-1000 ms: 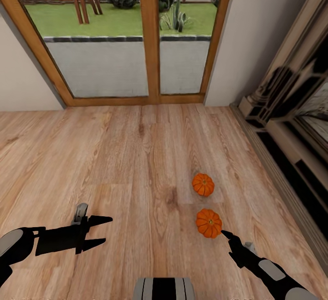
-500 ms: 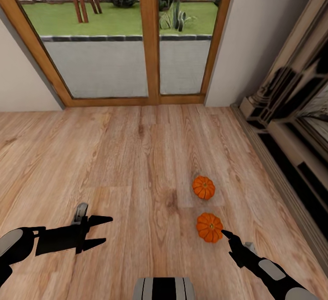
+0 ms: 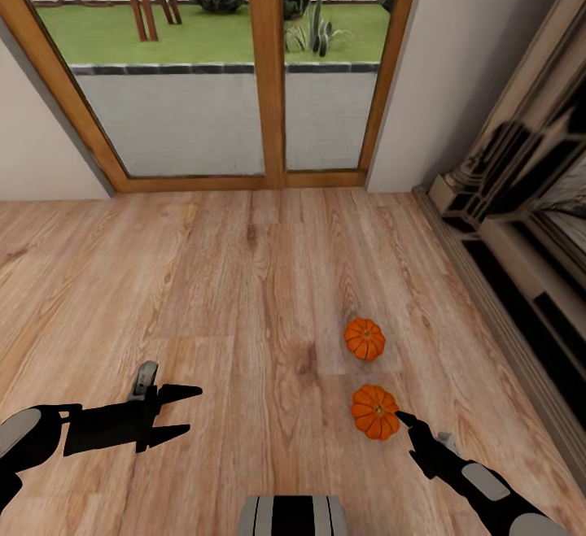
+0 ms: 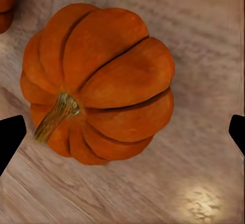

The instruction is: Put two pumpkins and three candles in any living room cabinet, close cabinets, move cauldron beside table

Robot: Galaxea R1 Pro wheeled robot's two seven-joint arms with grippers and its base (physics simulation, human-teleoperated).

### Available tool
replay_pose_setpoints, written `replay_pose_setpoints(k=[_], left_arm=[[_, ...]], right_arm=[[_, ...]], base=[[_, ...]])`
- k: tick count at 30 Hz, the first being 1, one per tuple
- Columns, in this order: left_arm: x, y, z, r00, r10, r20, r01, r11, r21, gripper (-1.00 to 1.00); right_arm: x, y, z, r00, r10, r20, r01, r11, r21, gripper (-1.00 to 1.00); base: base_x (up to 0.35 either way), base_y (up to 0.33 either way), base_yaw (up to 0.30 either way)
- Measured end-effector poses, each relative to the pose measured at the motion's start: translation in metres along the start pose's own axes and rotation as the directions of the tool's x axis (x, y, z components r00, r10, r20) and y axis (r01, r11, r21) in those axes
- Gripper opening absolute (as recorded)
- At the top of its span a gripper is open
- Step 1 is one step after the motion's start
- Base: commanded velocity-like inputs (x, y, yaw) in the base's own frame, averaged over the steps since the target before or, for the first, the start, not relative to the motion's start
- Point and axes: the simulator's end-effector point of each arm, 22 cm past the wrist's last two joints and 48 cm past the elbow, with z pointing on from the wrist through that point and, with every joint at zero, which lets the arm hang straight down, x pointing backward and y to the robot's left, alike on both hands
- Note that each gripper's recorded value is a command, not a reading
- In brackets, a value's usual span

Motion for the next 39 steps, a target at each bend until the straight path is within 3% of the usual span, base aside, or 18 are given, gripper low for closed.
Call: replay_pose_setpoints(k=[14, 28, 39], left_arm=[[0.000, 0.000, 0.000, 1.000, 0.000, 0.001, 0.000, 1.000, 0.001, 1.00], [-0.002, 0.013, 0.006, 1.000, -0.026, -0.010, 0.026, 1.000, -0.012, 1.00], [-0.003, 0.021, 0.010, 0.999, -0.044, -0.016, 0.043, 0.999, -0.021, 1.00]], right_arm=[[-0.007, -0.006, 0.000, 1.000, -0.010, 0.029, 0.009, 0.999, 0.035, 1.00], [-0.004, -0.020, 0.005, 1.000, -0.020, 0.012, 0.019, 0.998, 0.052, 1.00], [-0.003, -0.010, 0.008, 1.000, -0.023, -0.003, 0.023, 0.999, -0.029, 1.00]], base=[[0.000, 0.000, 0.000], [0.000, 0.000, 0.000], [0.000, 0.000, 0.000]])
